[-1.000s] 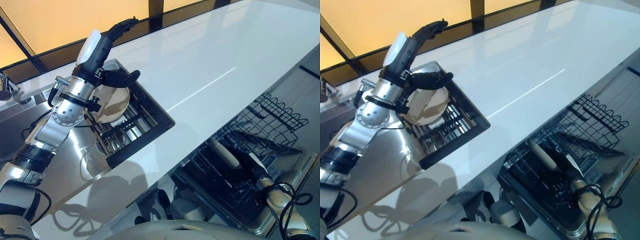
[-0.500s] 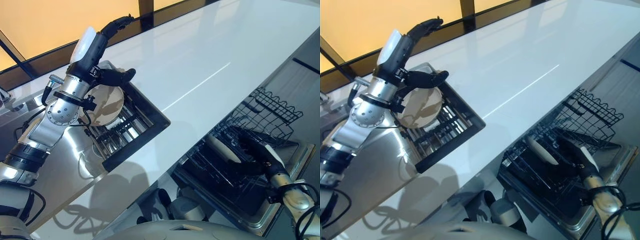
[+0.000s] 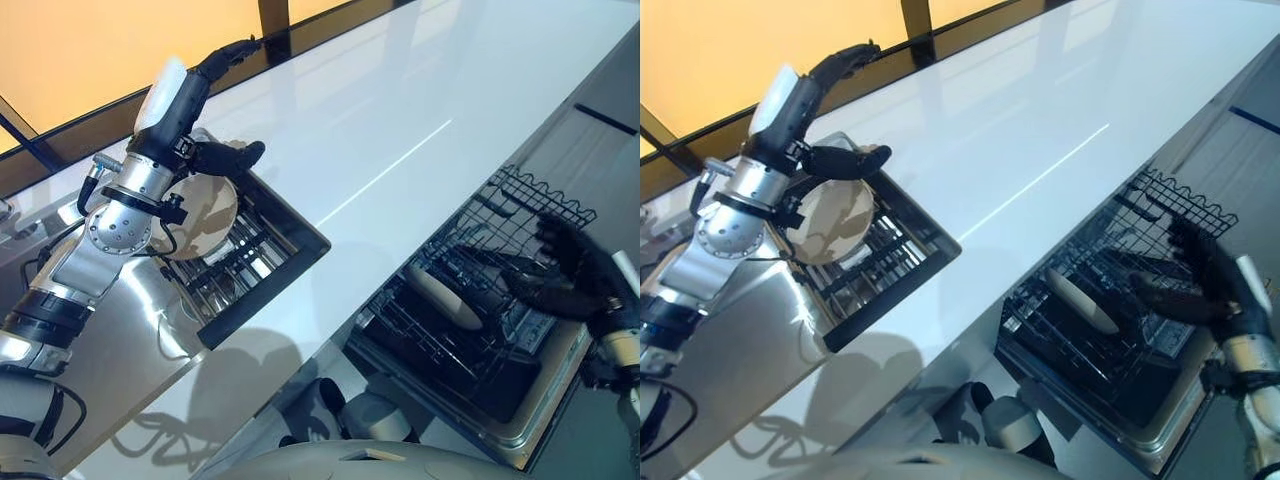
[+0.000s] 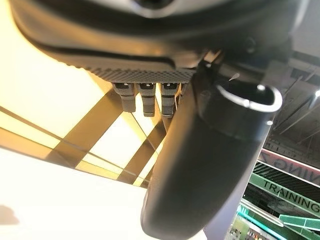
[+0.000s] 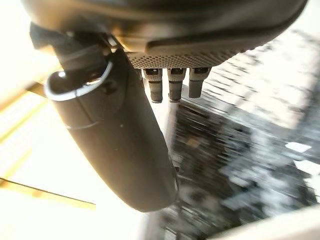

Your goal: Pick up plates and place into dishwasher.

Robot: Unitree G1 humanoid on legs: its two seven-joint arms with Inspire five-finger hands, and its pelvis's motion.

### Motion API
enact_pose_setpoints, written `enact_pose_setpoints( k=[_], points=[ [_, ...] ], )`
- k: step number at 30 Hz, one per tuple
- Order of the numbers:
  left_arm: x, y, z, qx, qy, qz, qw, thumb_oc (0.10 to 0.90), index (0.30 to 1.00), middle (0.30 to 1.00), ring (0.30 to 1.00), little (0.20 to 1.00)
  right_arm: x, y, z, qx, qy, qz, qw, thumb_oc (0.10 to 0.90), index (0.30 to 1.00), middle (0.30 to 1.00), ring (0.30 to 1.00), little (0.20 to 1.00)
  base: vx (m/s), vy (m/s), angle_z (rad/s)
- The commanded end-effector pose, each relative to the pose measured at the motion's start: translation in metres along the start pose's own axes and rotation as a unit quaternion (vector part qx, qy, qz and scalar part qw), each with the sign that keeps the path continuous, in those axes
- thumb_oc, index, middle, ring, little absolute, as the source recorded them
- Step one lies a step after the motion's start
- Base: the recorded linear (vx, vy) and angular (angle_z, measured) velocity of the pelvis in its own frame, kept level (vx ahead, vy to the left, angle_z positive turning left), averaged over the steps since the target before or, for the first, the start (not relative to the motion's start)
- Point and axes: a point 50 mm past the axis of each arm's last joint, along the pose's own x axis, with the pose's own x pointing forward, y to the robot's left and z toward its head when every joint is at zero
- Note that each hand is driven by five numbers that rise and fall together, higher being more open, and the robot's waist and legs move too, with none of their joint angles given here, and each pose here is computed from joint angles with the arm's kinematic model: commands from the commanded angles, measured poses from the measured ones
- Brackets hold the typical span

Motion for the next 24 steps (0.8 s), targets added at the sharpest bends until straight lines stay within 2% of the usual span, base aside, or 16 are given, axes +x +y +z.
enact_pose_setpoints(
  k=[1, 3, 6, 11, 18, 24],
  points=[
    [0.011, 0.052, 0.005, 0.033, -0.017, 0.106, 0.994, 0.8, 0.9, 0.9, 0.9, 0.9, 0.015, -0.023, 0.078, 0.0, -0.236, -0.07, 0.969, 0.8, 0.9, 0.9, 0.9, 0.9, 0.0, 0.0, 0.0],
    [0.005, 0.05, -0.007, 0.041, 0.016, 0.101, 0.994, 0.8, 0.9, 0.9, 0.9, 0.9, 0.011, -0.023, 0.092, -0.002, -0.29, -0.093, 0.953, 0.8, 0.9, 0.9, 0.9, 0.9, 0.0, 0.0, 0.0],
    [-0.003, 0.045, -0.019, 0.043, 0.045, 0.093, 0.994, 0.8, 0.9, 0.9, 0.9, 0.9, 0.011, -0.019, 0.098, -0.004, -0.312, -0.084, 0.946, 0.8, 0.9, 0.9, 0.9, 0.9, -0.06, -0.049, -0.01],
    [-0.019, 0.026, -0.038, 0.041, 0.095, 0.062, 0.993, 0.8, 0.9, 0.9, 0.9, 0.9, 0.023, -0.004, 0.103, -0.043, -0.315, -0.054, 0.947, 0.8, 0.9, 0.9, 0.9, 0.9, 0.0, 0.001, 0.01],
    [-0.045, -0.014, -0.056, 0.009, 0.153, 0.015, 0.988, 0.8, 0.9, 0.9, 0.9, 0.9, 0.038, 0.007, 0.106, -0.048, -0.306, -0.03, 0.95, 0.8, 0.9, 0.9, 0.9, 0.9, 0.0, -0.002, 0.04],
    [-0.047, -0.031, -0.059, -0.002, 0.163, -0.015, 0.986, 0.8, 0.9, 0.9, 0.9, 0.9, 0.046, 0.012, 0.108, -0.045, -0.306, -0.02, 0.951, 0.8, 0.9, 0.9, 0.9, 0.9, -0.01, -0.007, 0.11]
  ],
)
